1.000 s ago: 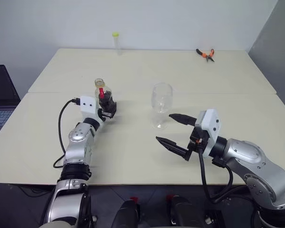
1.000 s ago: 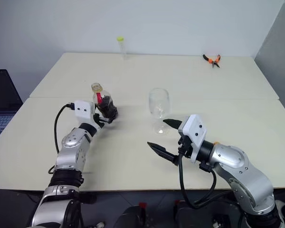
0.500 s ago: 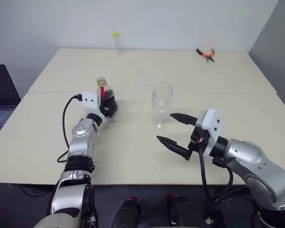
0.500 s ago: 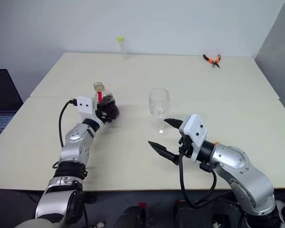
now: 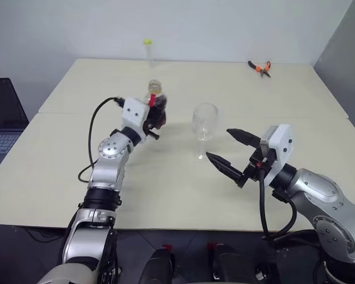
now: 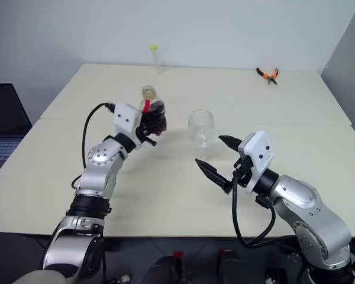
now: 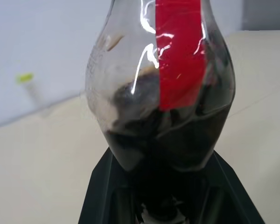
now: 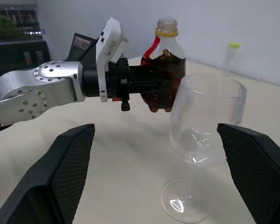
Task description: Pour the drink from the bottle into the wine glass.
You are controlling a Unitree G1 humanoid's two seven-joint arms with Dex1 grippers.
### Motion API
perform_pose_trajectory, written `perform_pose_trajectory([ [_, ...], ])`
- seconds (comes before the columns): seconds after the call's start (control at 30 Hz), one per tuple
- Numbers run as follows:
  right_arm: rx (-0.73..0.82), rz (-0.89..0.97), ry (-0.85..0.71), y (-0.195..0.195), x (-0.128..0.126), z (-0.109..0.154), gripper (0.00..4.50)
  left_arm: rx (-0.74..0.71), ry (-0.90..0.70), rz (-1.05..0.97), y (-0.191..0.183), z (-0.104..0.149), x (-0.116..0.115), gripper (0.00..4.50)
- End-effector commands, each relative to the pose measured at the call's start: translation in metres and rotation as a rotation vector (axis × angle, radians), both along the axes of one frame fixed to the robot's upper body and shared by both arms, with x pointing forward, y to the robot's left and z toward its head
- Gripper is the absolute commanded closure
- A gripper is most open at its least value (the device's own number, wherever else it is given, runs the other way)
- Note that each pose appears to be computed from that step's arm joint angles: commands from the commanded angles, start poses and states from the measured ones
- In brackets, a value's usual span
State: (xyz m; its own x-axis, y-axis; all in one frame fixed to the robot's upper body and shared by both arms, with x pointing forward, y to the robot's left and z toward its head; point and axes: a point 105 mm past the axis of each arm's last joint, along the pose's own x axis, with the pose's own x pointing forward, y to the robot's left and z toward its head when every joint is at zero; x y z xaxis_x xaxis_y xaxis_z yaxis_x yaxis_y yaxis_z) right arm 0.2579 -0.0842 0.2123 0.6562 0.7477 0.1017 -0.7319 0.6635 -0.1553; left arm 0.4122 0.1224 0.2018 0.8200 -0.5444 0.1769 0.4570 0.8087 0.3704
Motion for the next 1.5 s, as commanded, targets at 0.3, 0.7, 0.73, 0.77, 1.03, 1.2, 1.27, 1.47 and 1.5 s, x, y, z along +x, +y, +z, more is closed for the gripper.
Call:
perform_pose_trajectory([
  [0.3, 0.034, -0.023, -0.079, 0.005, -0.001, 0.017, 0.00, 0.253, -0.291, -0.155, -0.047, 0.062, 0.000, 3.71],
  [0.7, 0.065, -0.035, -0.106, 0.015, 0.008, 0.022, 0.00, 0.367, -0.408, -0.122, -0.025, 0.071, 0.004, 3.71],
  [0.73, 0.068, -0.040, -0.109, 0.015, 0.010, 0.023, 0.00, 0.379, -0.418, -0.124, -0.023, 0.070, 0.003, 3.71],
  [0.77, 0.072, -0.047, -0.111, 0.015, 0.012, 0.024, 0.00, 0.387, -0.418, -0.123, -0.021, 0.069, 0.003, 3.71],
  [1.03, 0.057, -0.079, -0.105, 0.015, 0.023, 0.021, 0.00, 0.486, -0.454, -0.138, -0.020, 0.062, 0.001, 3.74],
  [1.2, 0.037, -0.112, -0.101, 0.011, 0.028, 0.016, 0.00, 0.572, -0.490, -0.137, -0.019, 0.060, 0.001, 3.74],
  [1.27, 0.038, -0.120, -0.102, 0.010, 0.030, 0.016, 0.00, 0.592, -0.502, -0.144, -0.019, 0.060, 0.001, 3.74],
  [1.47, 0.041, -0.136, -0.104, 0.008, 0.032, 0.016, 0.00, 0.665, -0.545, -0.155, -0.020, 0.061, 0.000, 3.74],
  [1.5, 0.045, -0.131, -0.105, 0.009, 0.031, 0.017, 0.00, 0.681, -0.556, -0.157, -0.020, 0.062, 0.000, 3.74],
])
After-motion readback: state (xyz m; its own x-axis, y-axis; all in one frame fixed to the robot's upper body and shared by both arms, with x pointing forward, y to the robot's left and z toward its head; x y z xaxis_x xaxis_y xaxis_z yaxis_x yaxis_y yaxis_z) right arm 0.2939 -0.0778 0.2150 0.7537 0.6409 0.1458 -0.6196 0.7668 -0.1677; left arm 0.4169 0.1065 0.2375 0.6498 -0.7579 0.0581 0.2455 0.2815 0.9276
